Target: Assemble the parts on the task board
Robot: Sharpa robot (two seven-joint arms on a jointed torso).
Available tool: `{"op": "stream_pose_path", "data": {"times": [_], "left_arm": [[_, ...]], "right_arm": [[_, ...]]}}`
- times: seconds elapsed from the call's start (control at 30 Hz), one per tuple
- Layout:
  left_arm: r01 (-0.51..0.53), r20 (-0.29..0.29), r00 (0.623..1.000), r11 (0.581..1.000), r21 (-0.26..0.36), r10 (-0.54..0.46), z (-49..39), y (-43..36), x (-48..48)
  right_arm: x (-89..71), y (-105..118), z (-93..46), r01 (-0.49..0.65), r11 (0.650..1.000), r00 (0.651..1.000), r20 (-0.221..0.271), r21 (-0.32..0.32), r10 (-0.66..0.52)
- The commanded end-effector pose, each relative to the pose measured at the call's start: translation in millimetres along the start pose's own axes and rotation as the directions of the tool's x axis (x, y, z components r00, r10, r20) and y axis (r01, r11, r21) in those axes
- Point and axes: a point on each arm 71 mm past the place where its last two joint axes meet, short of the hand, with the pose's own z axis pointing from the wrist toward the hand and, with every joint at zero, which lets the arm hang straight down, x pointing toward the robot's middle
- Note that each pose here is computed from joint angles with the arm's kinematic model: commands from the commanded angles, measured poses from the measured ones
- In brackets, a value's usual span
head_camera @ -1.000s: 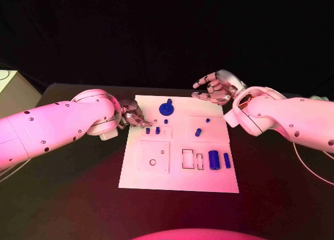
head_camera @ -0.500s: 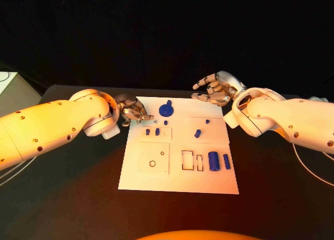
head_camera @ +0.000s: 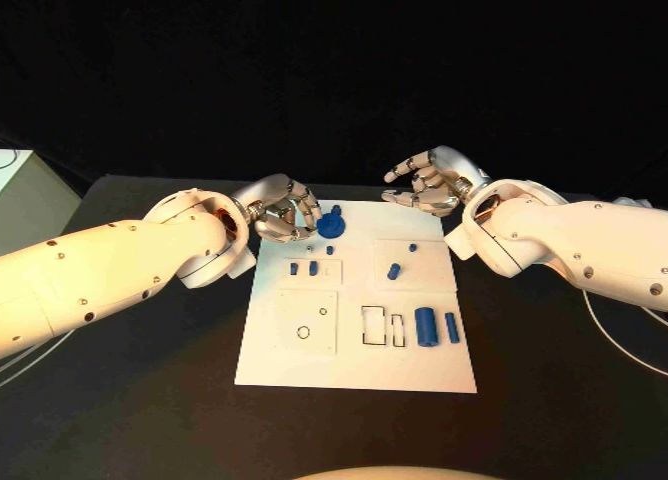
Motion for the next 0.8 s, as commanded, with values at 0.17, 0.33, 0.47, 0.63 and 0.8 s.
{"op": "stream_pose_path", "data": {"times": [0.17,0.33,0.47,0.63,0.8], "left_arm": [[-0.247,0.012,0.969,0.957,0.15,0.248,11.9,-9.8,13.2],[-0.313,-0.032,0.947,0.939,0.144,0.321,19.1,-7.8,20.4],[-0.35,-0.054,0.931,0.926,0.143,0.361,24.7,-7.7,24.3],[-0.38,-0.08,0.917,0.915,0.134,0.392,31.5,-7.7,28.1],[-0.397,-0.105,0.906,0.909,0.124,0.41,38.4,-7.8,31.7]], "right_arm": [[0.5,2,1.3,-0.006,1.0,1.0,0.002,-0.02,0.006],[0.9,3,1.8,-0.011,1.0,1.0,0.004,-0.027,0.011],[0.5,4,2.0,-0.017,0.999,1.0,0.012,-0.037,0.018],[0.0,5,2.7,-0.026,0.998,0.999,0.028,-0.058,0.028],[-0.1,7,3.6,-0.041,0.996,0.998,0.039,-0.074,0.044]]}}
